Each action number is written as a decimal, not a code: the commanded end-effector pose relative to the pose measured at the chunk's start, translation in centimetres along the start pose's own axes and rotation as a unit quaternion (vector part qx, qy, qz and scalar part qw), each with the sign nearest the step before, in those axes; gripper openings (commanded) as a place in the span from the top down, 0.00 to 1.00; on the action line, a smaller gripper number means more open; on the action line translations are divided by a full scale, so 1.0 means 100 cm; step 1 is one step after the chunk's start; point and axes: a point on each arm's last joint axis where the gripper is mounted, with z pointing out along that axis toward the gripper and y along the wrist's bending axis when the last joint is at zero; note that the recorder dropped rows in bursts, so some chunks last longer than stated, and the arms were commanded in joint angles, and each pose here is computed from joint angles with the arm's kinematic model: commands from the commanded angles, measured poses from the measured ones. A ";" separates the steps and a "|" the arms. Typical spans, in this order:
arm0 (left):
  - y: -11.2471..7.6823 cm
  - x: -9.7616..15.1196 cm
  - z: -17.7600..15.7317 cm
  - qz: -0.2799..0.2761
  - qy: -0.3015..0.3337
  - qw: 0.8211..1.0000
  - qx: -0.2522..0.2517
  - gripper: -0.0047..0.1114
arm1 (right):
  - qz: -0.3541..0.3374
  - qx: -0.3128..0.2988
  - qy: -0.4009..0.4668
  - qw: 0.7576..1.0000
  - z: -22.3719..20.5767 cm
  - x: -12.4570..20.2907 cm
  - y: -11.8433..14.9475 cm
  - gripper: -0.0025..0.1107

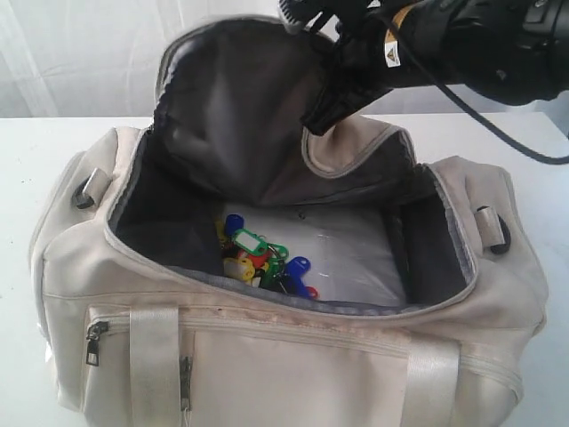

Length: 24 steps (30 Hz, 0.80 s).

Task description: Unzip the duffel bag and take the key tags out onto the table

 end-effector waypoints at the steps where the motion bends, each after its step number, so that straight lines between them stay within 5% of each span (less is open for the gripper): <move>1: -0.002 0.002 -0.001 0.005 -0.001 1.000 0.004 0.52 | 0.143 0.023 -0.060 0.988 0.019 0.005 -0.028 0.98; 6: 0.000 0.003 -0.001 0.011 0.003 1.000 -0.003 0.52 | 0.303 0.037 -0.077 0.949 0.045 0.017 -0.054 0.92; 15: 0.002 0.003 -0.001 0.017 0.008 1.000 -0.013 0.52 | 0.435 0.058 0.005 0.898 0.082 0.057 -0.057 0.56; 21: 0.002 0.003 -0.001 0.017 0.008 1.000 -0.013 0.52 | 0.631 0.074 0.025 0.772 0.092 0.077 -0.060 0.49; 24: 0.001 0.004 -0.001 0.016 0.010 1.000 -0.012 0.52 | 0.657 0.065 0.009 0.751 0.092 0.074 -0.060 0.53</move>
